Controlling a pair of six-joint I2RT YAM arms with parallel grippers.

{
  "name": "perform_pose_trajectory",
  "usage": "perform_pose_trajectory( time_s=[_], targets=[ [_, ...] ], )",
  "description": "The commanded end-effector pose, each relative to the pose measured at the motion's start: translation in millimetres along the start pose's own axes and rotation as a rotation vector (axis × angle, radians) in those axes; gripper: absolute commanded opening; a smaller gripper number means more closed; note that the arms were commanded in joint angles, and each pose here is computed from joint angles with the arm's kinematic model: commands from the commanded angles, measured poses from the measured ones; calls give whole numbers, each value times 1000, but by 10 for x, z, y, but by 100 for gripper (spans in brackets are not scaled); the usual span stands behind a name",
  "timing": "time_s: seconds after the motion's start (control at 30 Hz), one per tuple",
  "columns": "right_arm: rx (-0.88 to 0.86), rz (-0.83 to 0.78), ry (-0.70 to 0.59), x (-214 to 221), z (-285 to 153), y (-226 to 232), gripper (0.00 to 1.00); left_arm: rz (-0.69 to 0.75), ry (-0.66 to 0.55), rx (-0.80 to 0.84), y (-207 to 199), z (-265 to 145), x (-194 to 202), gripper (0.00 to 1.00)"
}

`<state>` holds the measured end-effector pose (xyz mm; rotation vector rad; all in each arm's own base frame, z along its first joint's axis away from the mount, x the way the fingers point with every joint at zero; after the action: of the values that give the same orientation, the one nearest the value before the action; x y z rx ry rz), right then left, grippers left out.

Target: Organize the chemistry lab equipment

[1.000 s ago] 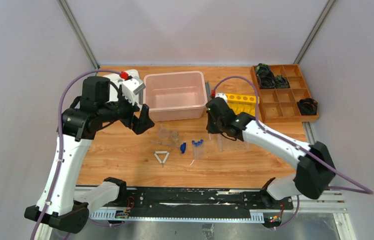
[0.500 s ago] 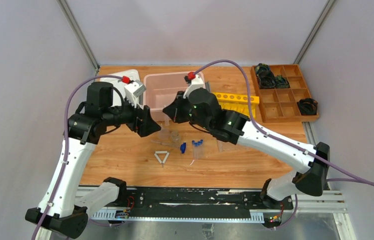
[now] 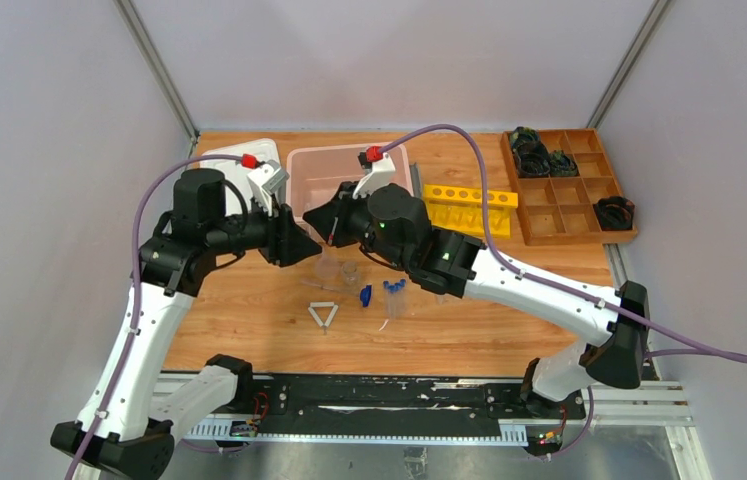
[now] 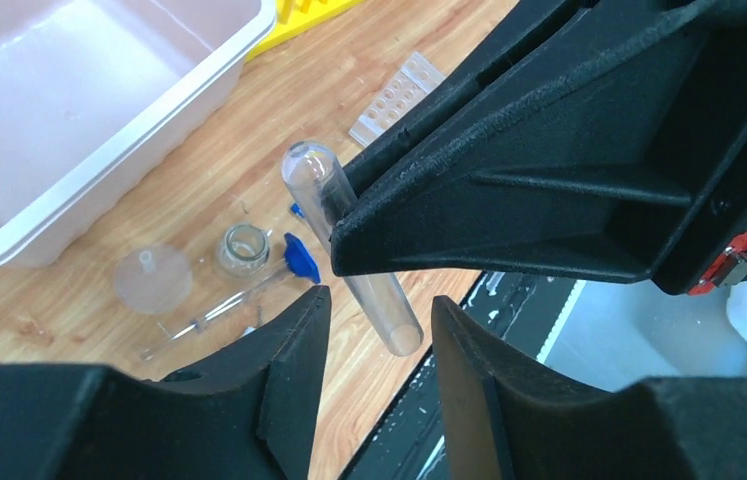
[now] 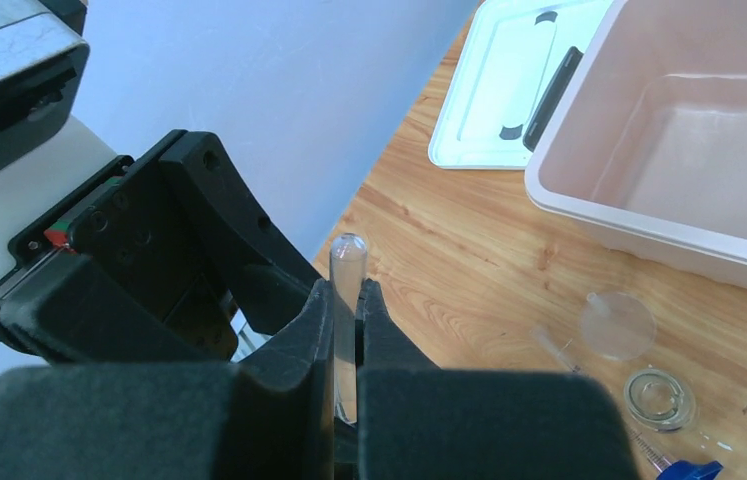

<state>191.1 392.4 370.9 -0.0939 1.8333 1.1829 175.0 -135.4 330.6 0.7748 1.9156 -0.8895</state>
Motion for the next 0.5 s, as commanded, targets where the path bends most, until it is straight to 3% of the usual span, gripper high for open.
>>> perform_pose_trajectory(
  time_s=[0.0, 0.07, 0.13, 0.23, 0.37, 0.47],
  targets=[
    [-40, 32, -61, -128, -61, 136, 0, 10, -39, 28, -29, 18, -91, 44],
    [-39, 31, -56, -112, -57, 131, 0, 14, -41, 29, -26, 21, -109, 35],
    [-41, 30, -51, -102, -54, 130, 5, 26, -39, 26, -14, 24, -105, 17],
    [-14, 8, -5, -98, -42, 110, 36, 62, -33, -2, 30, 19, -70, 1],
    [68, -17, 174, -119, -17, -38, 56, 139, -2, 3, 63, 17, 13, 0],
    [65, 32, 346, -116, -23, -76, 62, 200, 29, 61, 23, 5, 82, 0]
  ],
)
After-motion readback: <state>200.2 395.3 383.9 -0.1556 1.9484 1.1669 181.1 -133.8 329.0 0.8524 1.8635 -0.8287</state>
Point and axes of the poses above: each gripper's point midway between its finger pads, its own z axis out along the fingers, its own y axis along the line the jaws close on, x = y × z, the point moved 5 cm from there along -z, back along the fingers, and after that the axes turned 7 degrees about z, right-handed, at the moved point
